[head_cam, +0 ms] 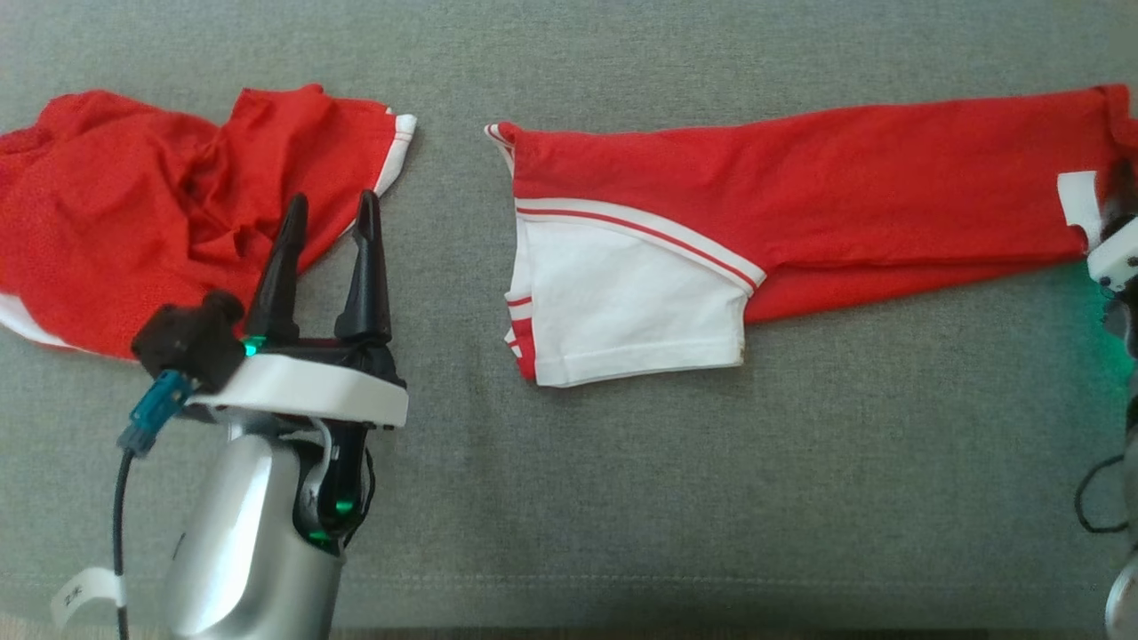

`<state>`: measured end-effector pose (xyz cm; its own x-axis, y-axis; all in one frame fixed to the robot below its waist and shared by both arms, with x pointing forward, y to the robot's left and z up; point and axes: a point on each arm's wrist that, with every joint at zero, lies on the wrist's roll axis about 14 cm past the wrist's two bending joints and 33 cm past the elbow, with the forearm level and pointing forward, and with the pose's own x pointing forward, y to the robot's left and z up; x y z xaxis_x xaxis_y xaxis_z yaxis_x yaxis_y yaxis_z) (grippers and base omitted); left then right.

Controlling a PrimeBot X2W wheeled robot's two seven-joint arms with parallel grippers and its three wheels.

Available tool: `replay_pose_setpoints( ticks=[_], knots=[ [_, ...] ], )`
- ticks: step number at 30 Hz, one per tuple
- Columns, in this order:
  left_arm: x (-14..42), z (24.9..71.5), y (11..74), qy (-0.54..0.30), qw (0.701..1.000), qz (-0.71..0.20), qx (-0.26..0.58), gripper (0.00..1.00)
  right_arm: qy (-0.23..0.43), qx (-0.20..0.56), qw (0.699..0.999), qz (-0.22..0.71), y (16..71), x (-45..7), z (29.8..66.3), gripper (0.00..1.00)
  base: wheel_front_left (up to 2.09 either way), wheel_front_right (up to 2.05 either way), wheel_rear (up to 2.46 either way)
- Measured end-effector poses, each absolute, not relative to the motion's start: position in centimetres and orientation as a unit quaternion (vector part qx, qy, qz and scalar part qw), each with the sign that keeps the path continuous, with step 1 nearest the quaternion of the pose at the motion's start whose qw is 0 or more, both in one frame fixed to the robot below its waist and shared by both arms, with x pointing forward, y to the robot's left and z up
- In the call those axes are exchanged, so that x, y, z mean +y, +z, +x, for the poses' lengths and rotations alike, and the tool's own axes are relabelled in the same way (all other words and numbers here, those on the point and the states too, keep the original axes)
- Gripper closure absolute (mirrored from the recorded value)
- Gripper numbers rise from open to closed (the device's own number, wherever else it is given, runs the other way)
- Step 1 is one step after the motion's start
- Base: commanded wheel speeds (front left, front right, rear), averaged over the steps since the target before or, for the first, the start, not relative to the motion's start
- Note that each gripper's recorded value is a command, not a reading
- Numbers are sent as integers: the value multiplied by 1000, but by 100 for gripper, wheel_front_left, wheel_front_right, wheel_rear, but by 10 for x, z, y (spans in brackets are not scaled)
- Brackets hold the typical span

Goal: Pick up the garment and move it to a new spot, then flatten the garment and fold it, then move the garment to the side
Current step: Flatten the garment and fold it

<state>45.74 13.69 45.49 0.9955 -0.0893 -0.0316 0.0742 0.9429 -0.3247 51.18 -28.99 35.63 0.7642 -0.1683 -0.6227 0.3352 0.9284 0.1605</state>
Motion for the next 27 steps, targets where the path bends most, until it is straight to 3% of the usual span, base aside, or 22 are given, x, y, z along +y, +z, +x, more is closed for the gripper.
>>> replay_pose_setpoints(
  ticks=[1, 2, 10, 19, 27],
  knots=[
    [136, 458, 455, -42, 985, -164, 23, 0, -136, 316, 929, 134, 357, -290, 512, 94, 0, 0, 0],
    [136, 458, 455, -42, 985, -164, 23, 0, -137, 317, 928, 138, 356, -290, 511, 100, 0, 0, 0],
    [136, 458, 461, -43, 985, -164, 16, 0, -155, 312, 926, 148, 361, -303, 502, 100, 0, 0, 0],
    [132, 457, 473, -50, 985, -162, 1, 0, -228, 265, 932, 93, 385, -365, 476, 100, 0, 0, 0],
    [128, 448, 486, -57, 985, -164, -10, 0, -194, 238, 945, 109, 400, -320, 485, 100, 0, 0, 0]
  ],
)
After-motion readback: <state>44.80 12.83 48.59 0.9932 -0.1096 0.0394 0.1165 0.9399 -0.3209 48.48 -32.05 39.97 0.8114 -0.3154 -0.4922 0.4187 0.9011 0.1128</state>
